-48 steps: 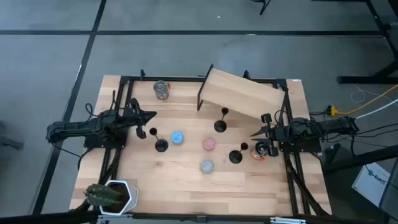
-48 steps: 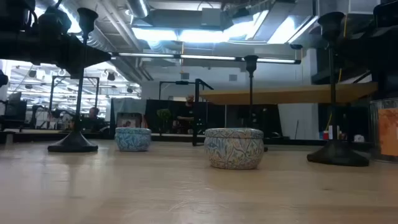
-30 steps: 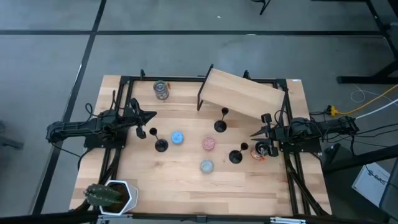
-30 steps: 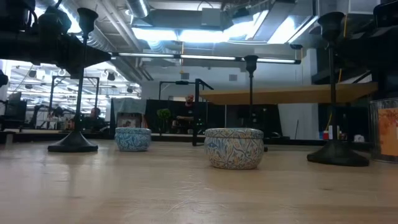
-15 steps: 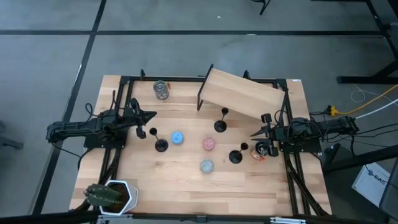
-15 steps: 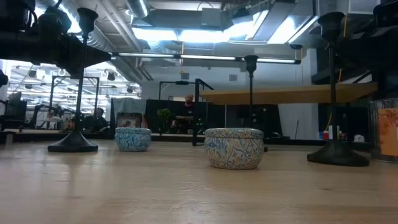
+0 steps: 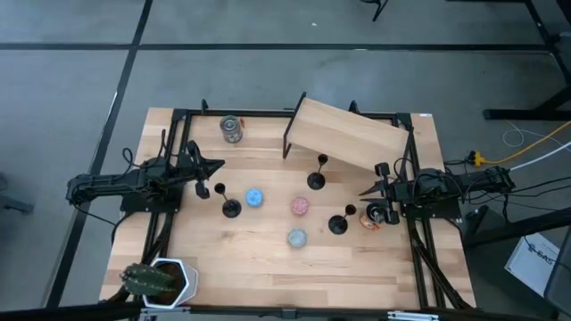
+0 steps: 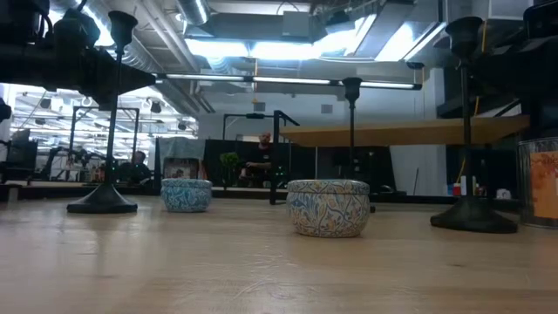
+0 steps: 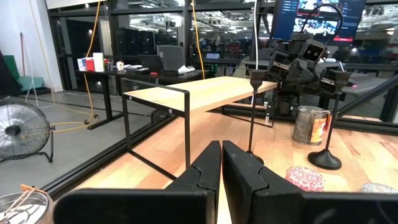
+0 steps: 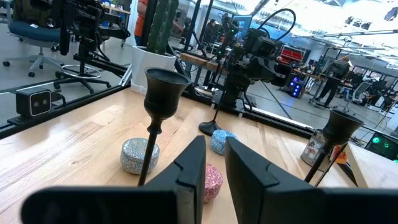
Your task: Pick & Place candle stick holders
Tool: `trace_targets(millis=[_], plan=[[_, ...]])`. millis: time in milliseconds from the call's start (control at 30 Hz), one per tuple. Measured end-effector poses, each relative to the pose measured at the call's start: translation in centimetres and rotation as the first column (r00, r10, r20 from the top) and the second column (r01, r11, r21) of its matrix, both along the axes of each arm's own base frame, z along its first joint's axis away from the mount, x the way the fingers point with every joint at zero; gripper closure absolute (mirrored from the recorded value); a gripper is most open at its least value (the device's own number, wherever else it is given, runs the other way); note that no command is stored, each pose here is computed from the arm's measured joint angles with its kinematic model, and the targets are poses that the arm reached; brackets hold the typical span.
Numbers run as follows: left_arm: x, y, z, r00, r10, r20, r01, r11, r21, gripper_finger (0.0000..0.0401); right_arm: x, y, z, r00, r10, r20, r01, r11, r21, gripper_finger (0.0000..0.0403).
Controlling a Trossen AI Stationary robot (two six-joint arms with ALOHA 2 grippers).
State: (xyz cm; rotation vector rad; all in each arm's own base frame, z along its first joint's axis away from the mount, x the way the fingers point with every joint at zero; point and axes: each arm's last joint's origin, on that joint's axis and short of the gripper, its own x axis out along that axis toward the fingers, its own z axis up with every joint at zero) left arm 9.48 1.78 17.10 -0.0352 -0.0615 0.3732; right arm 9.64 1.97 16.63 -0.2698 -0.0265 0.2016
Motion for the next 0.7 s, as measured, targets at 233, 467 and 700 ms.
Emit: trace_targets(millis=[233,467,700], plan=[[0.0,0.0,0.0,1.0,0.0,0.0,0.0,1.0,0.0,0.0393,0.0,0.0,0.0,1.0,0.0,0.0,0.0,1.0,0.0,0.0338],[0.0,0.0,-0.01,1.0,0.0,0.0,0.0,1.0,0.0,0.0388,0.0,0.0,0.0,1.0,0.0,0.0,0.0,1.0,0.0,0.0338],[0.0,0.0,0.0,1.0,0.0,0.0,0.0,1.0,0.0,0.039,-0.01,0.01,0.29,1.0,0.002,0.019,-0.003,0.998,0.058,0.0338]])
